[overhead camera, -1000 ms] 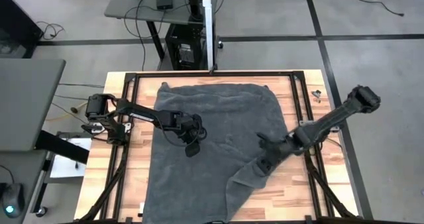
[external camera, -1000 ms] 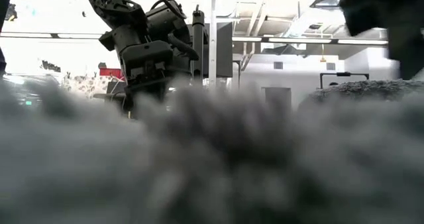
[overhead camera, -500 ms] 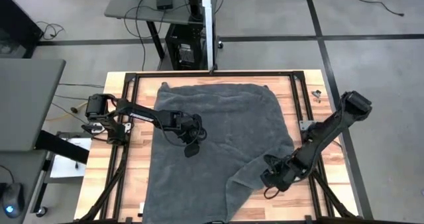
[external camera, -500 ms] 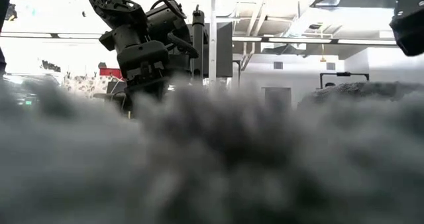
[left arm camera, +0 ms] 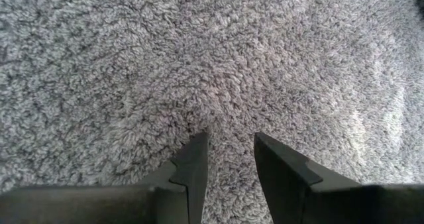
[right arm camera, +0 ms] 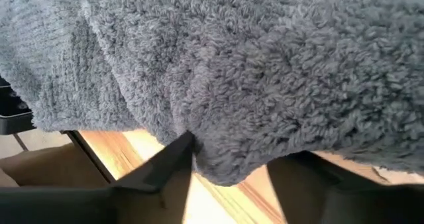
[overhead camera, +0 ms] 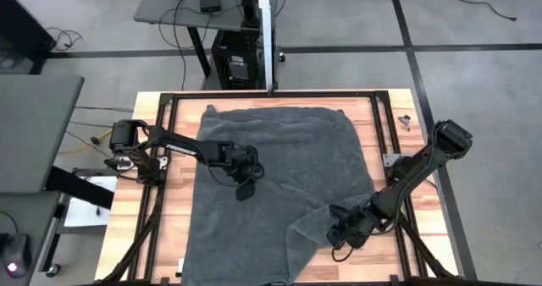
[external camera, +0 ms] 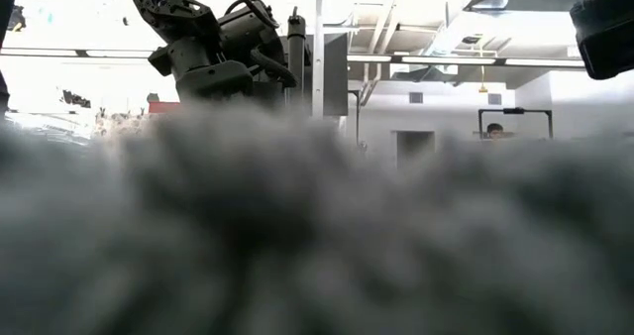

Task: Roll towel
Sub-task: Fold the black towel

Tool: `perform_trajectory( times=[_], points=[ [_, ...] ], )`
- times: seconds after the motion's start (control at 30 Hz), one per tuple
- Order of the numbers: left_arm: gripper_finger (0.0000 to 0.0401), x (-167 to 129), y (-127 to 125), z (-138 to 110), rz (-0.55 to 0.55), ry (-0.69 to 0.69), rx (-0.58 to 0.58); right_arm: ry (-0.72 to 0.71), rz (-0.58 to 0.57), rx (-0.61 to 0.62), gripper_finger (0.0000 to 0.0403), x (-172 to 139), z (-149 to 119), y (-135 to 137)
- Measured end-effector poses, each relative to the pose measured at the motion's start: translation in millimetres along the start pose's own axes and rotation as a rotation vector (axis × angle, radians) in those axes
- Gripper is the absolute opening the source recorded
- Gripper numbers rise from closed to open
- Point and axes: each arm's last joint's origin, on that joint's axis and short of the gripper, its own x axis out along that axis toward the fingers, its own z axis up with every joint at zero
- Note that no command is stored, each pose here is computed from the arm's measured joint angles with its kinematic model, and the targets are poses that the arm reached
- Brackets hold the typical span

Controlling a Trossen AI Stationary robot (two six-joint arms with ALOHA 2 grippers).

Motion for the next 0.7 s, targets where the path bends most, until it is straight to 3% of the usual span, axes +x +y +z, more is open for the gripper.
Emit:
perform_trajectory(
  times=[0.13,0.43,0.7],
  points=[
    [0.0106,-1,0,0,-0.003,0.016,-0.026,0.092,0.051,-0.048,0.0016,-11,-11,3],
    [0.0106,-21,-11,19,0.025,0.134,0.022,0.298,0.080,-0.095,0.0004,-62,-52,-9],
    [0.0106,-31,-18,30,0.027,0.141,0.004,0.427,0.039,-0.104,0.0002,-77,-100,-26]
  ],
)
